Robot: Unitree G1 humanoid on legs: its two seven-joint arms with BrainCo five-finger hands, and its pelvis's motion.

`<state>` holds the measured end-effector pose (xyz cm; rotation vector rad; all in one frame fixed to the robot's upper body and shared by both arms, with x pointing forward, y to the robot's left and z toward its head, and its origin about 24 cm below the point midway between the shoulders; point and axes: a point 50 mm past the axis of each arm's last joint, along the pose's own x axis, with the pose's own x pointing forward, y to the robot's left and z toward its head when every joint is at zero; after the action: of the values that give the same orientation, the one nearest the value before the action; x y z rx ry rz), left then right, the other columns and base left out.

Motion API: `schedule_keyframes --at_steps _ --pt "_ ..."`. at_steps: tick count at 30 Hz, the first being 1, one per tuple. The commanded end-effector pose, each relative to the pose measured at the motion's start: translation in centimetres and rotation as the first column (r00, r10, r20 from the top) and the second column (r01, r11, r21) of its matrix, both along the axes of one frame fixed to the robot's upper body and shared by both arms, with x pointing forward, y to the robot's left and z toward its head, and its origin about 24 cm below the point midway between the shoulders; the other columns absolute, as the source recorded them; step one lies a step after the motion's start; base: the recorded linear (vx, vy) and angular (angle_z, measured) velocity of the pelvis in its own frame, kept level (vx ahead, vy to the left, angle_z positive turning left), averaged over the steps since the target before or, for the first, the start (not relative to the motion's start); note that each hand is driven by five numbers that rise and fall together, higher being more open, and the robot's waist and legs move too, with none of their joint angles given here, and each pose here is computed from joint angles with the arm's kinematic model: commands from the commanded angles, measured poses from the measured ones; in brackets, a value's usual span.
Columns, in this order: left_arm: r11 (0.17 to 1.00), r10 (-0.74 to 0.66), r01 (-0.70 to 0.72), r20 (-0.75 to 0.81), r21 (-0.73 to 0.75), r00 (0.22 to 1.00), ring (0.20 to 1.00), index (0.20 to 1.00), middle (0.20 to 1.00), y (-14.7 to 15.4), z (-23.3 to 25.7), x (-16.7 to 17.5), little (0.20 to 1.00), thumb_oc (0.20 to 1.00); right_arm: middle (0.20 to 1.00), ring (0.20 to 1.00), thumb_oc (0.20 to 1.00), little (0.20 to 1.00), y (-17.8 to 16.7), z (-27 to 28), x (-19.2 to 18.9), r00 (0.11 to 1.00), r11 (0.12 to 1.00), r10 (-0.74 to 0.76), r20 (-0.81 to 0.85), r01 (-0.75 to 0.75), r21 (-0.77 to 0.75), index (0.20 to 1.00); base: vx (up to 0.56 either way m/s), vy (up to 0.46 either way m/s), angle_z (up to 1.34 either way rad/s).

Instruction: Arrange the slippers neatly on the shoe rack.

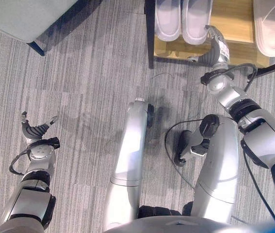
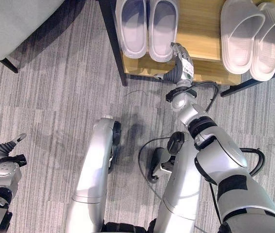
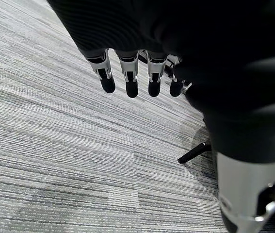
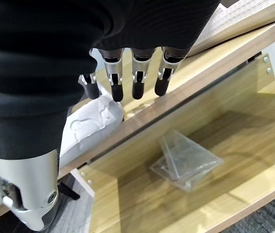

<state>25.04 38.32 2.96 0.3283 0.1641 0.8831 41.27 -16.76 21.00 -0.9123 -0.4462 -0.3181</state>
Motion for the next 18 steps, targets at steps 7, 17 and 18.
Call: schedule_keyframes --at_steps 7,17,18 --pt "0.998 0.043 -0.043 0.006 0.053 0.999 1.0 1.0 1.0 1.6 0.9 -1.1 1.0 1.0 1.0 1.0 1.0 1.0 2.0 3.7 -1.2 0.969 0.969 0.182 0.169 -0.205 0.135 1.0 0.0 -0.005 0.0" --pt "0.999 0.039 -0.039 -0.005 0.035 0.999 1.0 1.0 1.0 0.9 0.0 -1.2 1.0 1.0 1.0 1.0 1.0 1.0 2.9 2.4 -1.3 0.966 0.96 0.225 0.127 -0.242 0.138 1.0 0.0 0.0 0.0" --pt "0.999 0.037 -0.037 -0.004 0.038 0.999 1.0 1.0 1.0 0.8 0.0 -1.1 1.0 1.0 1.0 1.0 1.0 1.0 2.8 2.3 -1.3 0.966 0.96 0.231 0.12 -0.246 0.134 1.0 0.0 0.0 0.0"
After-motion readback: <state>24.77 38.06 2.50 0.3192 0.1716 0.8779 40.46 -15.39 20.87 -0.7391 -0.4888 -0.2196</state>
